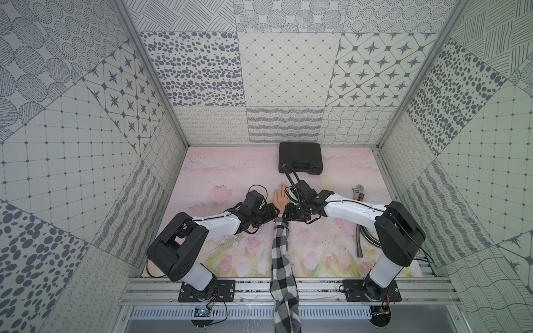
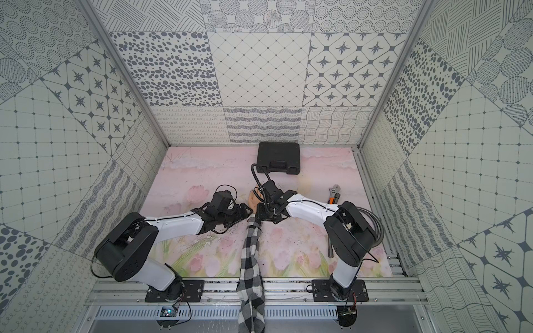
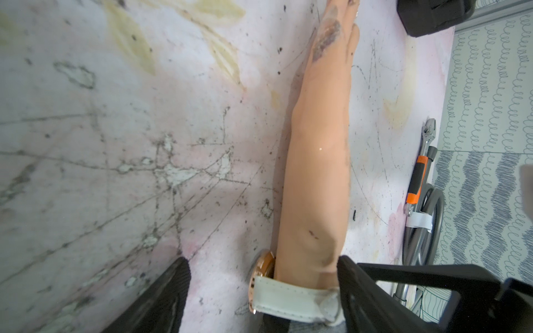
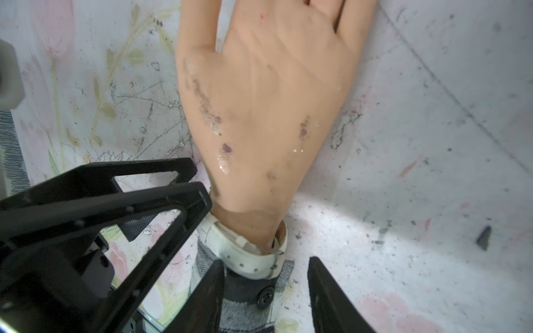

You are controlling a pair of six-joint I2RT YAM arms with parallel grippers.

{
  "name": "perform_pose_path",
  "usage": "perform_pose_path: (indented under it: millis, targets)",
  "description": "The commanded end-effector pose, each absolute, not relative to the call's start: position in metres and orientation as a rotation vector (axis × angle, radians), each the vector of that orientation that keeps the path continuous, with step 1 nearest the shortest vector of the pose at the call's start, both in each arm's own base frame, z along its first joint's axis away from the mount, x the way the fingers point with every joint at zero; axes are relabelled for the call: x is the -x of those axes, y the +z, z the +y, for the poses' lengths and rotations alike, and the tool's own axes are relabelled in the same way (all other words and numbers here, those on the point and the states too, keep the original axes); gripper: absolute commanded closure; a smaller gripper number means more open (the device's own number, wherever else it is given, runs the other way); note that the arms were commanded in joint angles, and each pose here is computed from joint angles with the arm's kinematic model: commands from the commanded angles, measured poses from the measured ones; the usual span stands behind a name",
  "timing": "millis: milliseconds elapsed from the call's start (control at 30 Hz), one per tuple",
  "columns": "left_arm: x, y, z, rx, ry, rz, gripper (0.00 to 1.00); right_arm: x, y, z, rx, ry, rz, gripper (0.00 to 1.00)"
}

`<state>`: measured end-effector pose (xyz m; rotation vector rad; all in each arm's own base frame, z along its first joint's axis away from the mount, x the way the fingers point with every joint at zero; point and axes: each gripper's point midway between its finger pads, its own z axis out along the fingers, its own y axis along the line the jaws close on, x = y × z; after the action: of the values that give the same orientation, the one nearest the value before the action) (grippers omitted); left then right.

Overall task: Take off the watch
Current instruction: Untie the watch from the hand.

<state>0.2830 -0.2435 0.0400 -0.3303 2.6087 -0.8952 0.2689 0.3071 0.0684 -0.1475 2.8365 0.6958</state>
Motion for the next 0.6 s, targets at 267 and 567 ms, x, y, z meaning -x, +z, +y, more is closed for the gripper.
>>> perform_pose_path:
  millis: [267,567]
  targets:
    - [-0.23,-0.01,-0.203,0.424,-0.613,2.887,0.18,-0.284,0.092,0.329,0.098,0.85,2.759,0.52]
    - [-0.23,-0.01,-0.203,0.427,-0.616,2.887,0.18,-0.281,0.082,0.332,0.098,0.863,2.79,0.56]
